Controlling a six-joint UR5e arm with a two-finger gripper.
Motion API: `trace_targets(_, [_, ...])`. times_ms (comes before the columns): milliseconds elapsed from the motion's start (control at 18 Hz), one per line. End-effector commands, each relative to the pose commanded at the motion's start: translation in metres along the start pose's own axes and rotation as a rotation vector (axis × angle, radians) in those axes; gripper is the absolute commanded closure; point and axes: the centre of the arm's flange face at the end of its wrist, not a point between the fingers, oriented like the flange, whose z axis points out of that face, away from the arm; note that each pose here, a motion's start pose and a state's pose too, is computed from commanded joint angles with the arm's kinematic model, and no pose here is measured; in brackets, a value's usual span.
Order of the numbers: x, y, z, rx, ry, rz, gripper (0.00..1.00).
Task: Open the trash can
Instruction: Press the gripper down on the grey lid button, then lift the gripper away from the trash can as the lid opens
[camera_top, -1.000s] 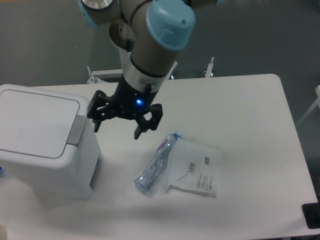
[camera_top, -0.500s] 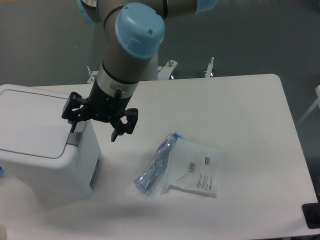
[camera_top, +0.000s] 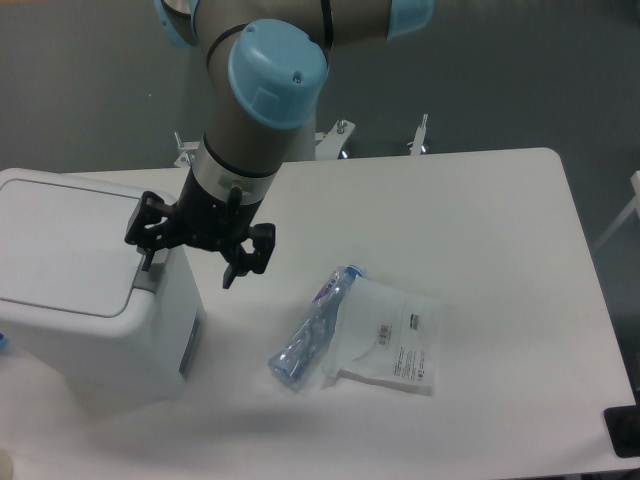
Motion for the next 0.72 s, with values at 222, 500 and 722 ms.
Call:
trace_targets(222, [-0.0011,0.001,0.0006,-0.001,0.0,-0.002,0.0])
trace_targets(500, [-0.0061,0.002,0.004,-0.014,-0.022,-0.007,0.0])
trace_targets(722, [-0.0069,0.0028,0.0073,-0.021,-0.024,-0.008,0.0])
